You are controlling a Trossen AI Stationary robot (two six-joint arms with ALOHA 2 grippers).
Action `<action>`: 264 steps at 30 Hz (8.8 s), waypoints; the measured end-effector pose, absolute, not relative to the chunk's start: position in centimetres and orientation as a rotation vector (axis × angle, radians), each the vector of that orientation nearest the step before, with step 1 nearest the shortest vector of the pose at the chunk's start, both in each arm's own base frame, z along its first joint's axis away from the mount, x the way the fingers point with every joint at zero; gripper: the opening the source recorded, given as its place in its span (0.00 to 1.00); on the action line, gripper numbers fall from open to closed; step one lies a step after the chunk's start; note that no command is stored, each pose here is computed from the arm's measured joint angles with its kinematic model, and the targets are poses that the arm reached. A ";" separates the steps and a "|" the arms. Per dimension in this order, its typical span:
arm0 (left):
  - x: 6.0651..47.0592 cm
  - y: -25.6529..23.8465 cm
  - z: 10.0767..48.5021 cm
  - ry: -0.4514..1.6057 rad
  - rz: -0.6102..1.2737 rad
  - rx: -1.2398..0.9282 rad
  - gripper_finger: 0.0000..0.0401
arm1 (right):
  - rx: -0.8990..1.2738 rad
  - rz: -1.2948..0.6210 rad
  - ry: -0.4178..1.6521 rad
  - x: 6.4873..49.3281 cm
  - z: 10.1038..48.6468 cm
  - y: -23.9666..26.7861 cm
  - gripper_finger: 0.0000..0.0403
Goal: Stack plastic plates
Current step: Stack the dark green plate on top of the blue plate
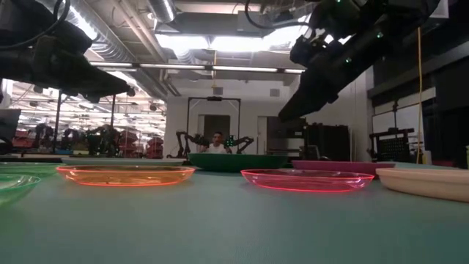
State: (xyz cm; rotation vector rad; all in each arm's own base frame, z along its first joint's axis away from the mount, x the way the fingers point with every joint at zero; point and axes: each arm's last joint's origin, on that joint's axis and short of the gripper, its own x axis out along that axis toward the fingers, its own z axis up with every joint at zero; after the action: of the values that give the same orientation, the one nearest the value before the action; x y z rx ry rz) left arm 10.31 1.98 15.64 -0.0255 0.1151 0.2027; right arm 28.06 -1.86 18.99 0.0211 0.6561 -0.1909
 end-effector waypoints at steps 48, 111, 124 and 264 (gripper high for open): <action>10.3 2.1 15.7 0.112 0.228 -0.023 0.28 | -0.226 -0.145 0.798 35.1 13.0 -8.9 0.56; 10.3 2.1 17.1 -0.041 0.229 -0.048 0.28 | -0.321 -0.129 0.801 39.2 18.2 -10.2 0.00; 10.3 2.0 18.2 -0.155 0.224 -0.041 0.28 | -0.453 -0.037 0.640 41.2 22.0 -10.4 0.00; 17.8 4.9 21.1 0.870 0.616 -0.027 0.01 | -0.848 0.252 0.553 42.5 20.3 -10.1 0.35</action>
State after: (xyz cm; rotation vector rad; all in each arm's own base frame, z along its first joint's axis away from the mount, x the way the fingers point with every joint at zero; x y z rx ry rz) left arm 17.80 4.88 21.11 -0.0273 0.8699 0.6157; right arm 42.47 -10.11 20.35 -0.8482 0.5530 0.2521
